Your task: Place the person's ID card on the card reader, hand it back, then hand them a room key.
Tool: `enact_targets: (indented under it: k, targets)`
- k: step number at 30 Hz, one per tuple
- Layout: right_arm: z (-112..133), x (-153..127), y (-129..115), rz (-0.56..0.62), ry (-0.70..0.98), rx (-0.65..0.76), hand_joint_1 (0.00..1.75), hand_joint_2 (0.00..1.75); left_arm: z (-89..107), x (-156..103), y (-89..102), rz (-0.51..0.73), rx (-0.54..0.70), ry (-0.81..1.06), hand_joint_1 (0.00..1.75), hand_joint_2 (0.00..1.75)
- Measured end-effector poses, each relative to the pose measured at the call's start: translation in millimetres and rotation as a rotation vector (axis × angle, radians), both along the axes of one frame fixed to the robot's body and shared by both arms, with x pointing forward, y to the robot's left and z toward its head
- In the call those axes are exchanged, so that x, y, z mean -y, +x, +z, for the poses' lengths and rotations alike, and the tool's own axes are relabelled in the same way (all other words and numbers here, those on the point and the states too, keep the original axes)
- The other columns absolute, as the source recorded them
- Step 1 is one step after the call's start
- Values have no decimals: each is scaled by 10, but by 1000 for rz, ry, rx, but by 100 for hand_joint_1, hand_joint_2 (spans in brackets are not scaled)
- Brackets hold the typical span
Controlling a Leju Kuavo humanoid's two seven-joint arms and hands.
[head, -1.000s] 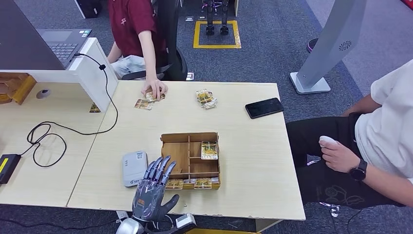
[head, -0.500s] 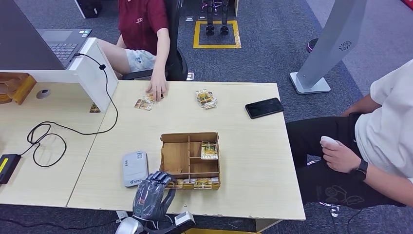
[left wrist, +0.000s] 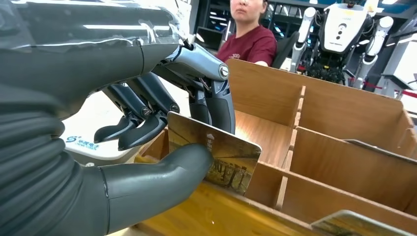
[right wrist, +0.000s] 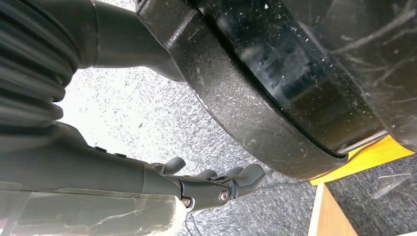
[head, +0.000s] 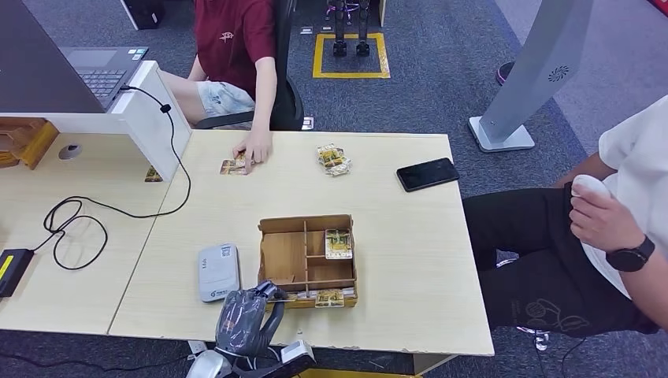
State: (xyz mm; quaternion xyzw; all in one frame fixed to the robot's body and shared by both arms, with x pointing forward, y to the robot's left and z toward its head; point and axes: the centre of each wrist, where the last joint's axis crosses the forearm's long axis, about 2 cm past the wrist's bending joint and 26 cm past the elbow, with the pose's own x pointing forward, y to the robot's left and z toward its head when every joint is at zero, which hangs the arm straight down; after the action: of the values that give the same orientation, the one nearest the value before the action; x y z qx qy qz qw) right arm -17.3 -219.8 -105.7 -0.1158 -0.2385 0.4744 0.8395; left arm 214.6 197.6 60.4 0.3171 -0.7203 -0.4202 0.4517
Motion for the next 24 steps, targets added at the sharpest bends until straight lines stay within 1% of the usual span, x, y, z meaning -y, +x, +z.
enact_targets:
  k: [3,5,8,11,14,16,18,24]
  targets:
    - [1,-7,-4,-8,0,-1,0,175,103,15,12,-20,11,-66,175,175]
    - [2,-13,-8,-11,0,0,0,175,247,28,48,-40,27,-130,175,175]
    - [4,-22,-16,-17,-1,1,0,175,555,8,150,-66,101,-176,175,175]
    - [5,-25,-33,-25,-1,2,0,175,926,-62,268,-82,238,-179,175,175]
    - [6,-25,-57,-29,1,3,0,175,1184,-141,322,-91,341,-182,175,175]
    - [6,-30,-63,-29,3,2,0,175,1296,-182,343,-97,377,-196,175,175]
    - [7,-33,-64,-29,6,1,0,175,1369,-222,371,-97,402,-200,175,175]
    - [6,-36,-60,-28,9,-2,0,175,1491,-296,464,-75,455,-167,175,175]
